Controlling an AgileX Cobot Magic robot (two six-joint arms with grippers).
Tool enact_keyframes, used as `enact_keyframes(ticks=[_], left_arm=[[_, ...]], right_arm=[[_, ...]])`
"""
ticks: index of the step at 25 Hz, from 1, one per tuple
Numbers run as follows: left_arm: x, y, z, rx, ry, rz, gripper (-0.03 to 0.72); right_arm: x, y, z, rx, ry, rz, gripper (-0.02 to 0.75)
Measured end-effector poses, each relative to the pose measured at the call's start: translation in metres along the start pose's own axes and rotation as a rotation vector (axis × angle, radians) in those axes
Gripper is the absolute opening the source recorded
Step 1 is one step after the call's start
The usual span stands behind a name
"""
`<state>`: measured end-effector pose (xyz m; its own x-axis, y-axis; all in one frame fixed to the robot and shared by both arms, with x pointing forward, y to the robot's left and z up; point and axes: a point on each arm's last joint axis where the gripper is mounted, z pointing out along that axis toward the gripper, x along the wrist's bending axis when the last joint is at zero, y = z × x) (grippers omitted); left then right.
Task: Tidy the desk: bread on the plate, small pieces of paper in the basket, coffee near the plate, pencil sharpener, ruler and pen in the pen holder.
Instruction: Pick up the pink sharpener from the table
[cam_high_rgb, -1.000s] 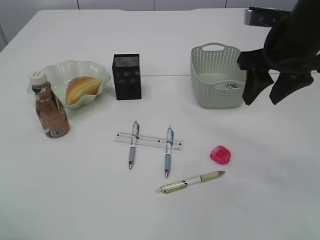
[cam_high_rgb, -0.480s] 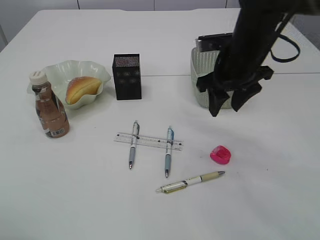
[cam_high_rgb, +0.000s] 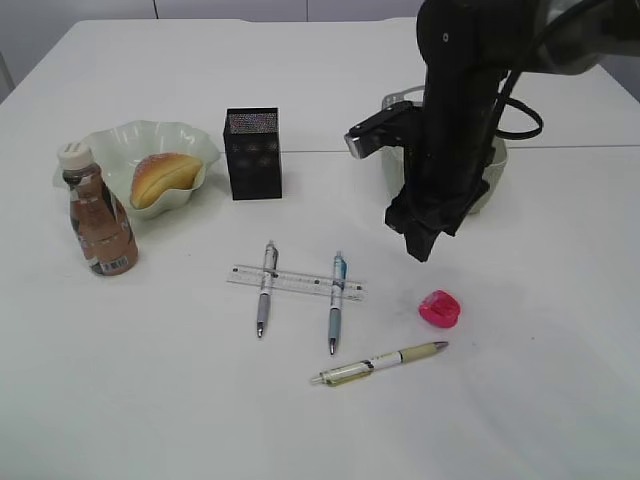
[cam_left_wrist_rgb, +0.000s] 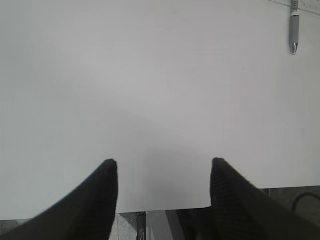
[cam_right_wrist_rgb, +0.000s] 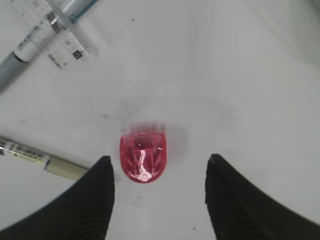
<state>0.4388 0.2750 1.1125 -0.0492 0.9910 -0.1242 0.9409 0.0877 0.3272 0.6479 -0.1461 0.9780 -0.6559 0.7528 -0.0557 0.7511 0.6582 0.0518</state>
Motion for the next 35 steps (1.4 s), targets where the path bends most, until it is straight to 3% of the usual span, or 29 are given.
enact_keyframes(ticks=[4, 14, 23, 35], left_arm=[[0.001, 0.0, 0.0, -0.002, 0.011, 0.004, 0.433], [0.001, 0.0, 0.0, -0.002, 0.013, 0.005, 0.433], [0.001, 0.0, 0.0, -0.002, 0.013, 0.005, 0.433], [0.001, 0.0, 0.0, -0.002, 0.015, 0.005, 0.433]], right_arm=[[-0.002, 0.0, 0.0, 0.004, -0.018, -0.005, 0.424], [0.008, -0.023, 0.035, 0.141, 0.03, 0.006, 0.424], [0.012, -0.022, 0.036, 0.127, 0.068, 0.02, 0.424], [0.009, -0.018, 0.038, 0.079, 0.04, -0.002, 0.422]])
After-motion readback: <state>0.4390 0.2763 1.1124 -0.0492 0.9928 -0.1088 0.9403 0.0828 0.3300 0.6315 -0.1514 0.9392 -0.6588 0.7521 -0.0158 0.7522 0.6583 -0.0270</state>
